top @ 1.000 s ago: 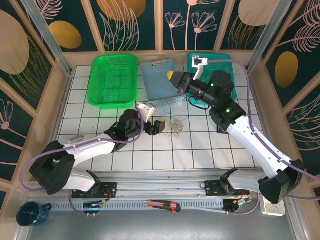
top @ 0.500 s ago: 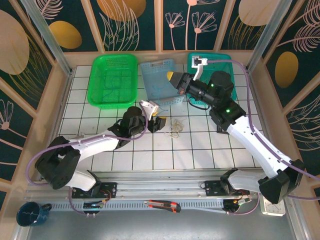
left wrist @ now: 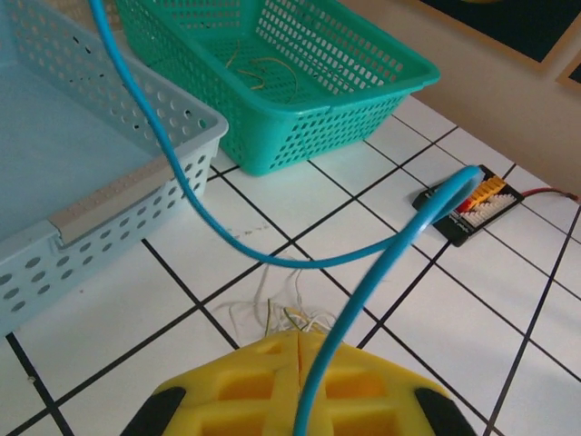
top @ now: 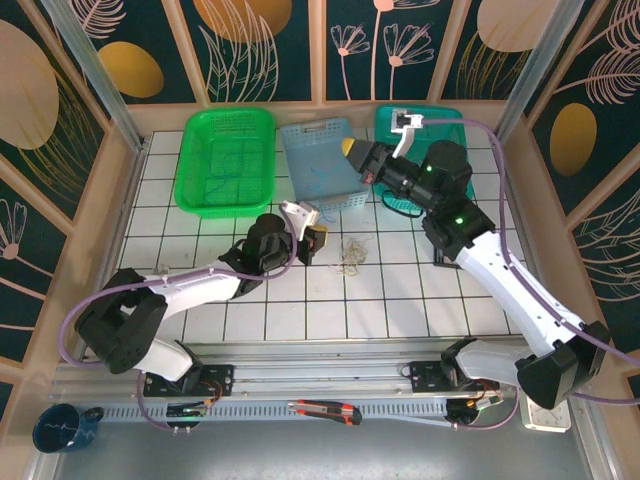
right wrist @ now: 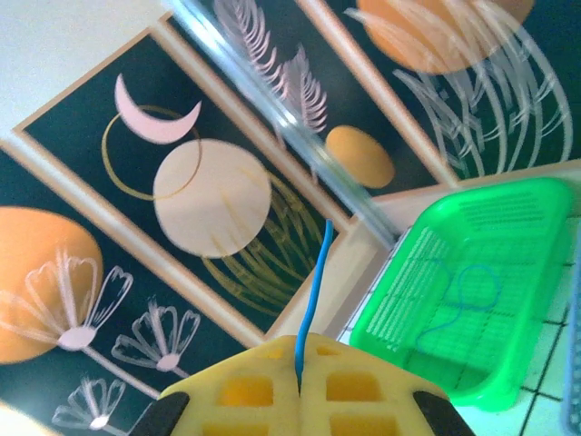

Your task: Untangle the cables

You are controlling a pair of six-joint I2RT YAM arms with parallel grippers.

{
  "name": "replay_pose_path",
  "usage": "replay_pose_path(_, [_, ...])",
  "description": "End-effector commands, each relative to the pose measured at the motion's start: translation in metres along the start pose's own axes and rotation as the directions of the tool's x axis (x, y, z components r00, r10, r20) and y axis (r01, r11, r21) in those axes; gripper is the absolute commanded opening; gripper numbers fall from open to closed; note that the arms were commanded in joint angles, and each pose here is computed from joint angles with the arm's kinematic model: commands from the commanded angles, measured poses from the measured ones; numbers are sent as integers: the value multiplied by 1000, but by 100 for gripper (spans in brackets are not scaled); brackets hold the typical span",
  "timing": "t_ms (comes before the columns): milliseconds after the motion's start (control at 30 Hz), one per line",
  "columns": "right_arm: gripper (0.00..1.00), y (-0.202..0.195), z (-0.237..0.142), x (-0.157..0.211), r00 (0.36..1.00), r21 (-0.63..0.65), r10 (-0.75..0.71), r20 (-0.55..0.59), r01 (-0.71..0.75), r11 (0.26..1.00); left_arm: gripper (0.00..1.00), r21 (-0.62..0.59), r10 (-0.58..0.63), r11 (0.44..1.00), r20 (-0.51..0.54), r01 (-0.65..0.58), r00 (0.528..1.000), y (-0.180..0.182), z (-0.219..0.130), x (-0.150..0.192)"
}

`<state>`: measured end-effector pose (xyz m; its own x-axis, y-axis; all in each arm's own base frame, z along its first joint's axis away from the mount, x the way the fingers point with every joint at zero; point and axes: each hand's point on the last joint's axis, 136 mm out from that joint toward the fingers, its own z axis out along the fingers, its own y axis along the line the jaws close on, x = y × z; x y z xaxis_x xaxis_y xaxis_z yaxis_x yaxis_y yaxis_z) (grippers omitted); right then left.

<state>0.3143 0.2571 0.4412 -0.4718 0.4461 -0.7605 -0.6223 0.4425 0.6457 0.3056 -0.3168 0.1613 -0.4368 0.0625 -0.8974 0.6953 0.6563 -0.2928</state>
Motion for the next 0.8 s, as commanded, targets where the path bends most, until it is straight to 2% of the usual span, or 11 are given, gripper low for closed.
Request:
replay_pose_path(0, [0, -5, -21, -45, 989, 26, -31, 147, 27, 999, 0, 22, -68, 997, 13, 68, 998, 0, -6, 12])
replay_pose_path(200, [0, -35, -57, -104, 949, 150, -82, 304, 37, 988, 0, 7, -151, 988, 3, 151, 988, 6, -22, 41])
replay_pose_path(367, [0, -54, -86, -139, 908, 227, -117, 402, 25, 974, 0, -5, -191, 982, -1, 191, 982, 10, -32, 56])
replay_pose_path(600, [0, -71, -114, -158, 871, 287, -135, 473, -7, 958, 0, -36, -213, 977, -25, 212, 977, 17, -39, 76])
replay_pose_path(767, [0, -75, -119, -160, 866, 293, -135, 481, -14, 956, 0, -56, -224, 973, -43, 222, 974, 22, -41, 88])
